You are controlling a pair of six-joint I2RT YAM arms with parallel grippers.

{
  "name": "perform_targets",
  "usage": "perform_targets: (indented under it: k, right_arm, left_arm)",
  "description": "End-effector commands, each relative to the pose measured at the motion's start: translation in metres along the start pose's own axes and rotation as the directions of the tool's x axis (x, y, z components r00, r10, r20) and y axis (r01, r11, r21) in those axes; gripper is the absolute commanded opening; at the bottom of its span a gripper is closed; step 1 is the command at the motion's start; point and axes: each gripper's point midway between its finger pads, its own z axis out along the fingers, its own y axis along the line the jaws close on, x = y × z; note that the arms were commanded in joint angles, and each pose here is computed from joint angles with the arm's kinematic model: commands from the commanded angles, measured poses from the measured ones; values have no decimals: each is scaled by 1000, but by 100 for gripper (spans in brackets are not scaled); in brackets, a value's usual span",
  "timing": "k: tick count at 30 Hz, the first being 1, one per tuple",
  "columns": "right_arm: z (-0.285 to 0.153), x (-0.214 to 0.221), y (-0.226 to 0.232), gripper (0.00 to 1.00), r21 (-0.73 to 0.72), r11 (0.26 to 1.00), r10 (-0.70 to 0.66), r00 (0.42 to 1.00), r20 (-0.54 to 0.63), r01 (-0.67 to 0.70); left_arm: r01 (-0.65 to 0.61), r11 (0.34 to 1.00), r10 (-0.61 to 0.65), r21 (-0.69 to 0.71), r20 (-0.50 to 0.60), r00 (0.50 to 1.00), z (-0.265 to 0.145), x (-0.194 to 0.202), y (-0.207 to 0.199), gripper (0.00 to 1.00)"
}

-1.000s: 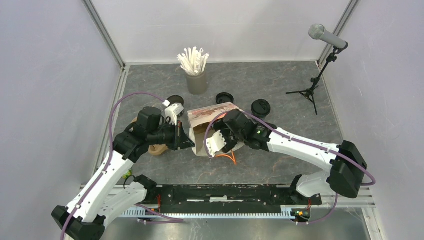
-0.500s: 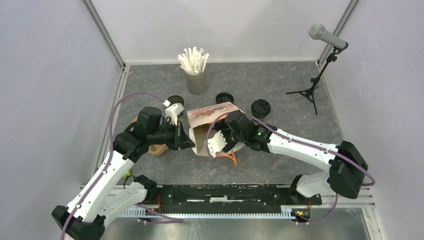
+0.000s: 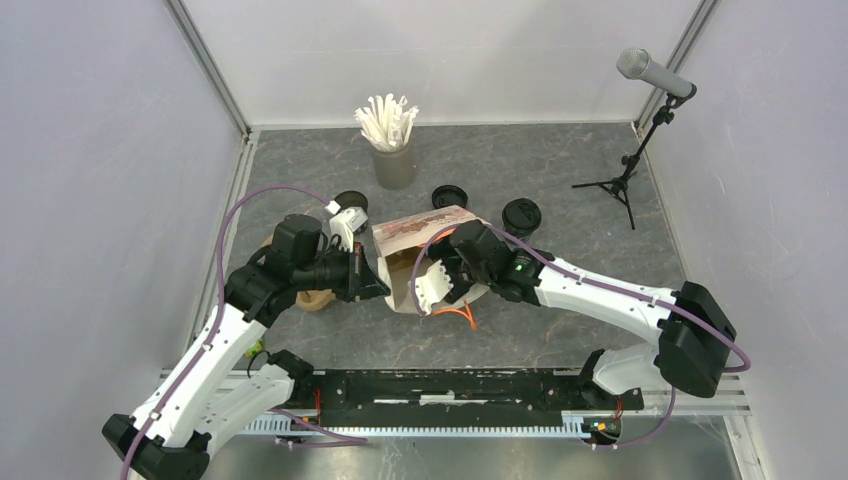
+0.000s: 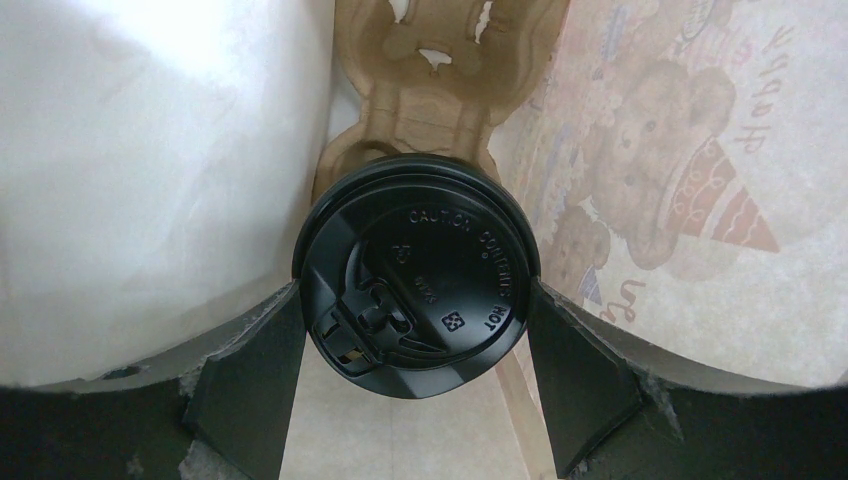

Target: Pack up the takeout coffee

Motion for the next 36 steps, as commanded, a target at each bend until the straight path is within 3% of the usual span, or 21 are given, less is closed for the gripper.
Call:
perform_targets:
  k: [1,28,36]
  right_arm:
    - [3,-2,-7,61,17,1000,-2,1000,11,2]
    - [11,3,-6,59,-1,1000,10,999,30,-10]
    - [11,-9,-5,59,-5,999,34,994,102,-33]
  left_arm:
    - [9,998,-11,55,31,999,-7,-9,-17,5]
    - [28,997,-29,74,19,999,-8,-1,-18,5]
    - [34,997,-35,71,5,999,-5,3,-15,5]
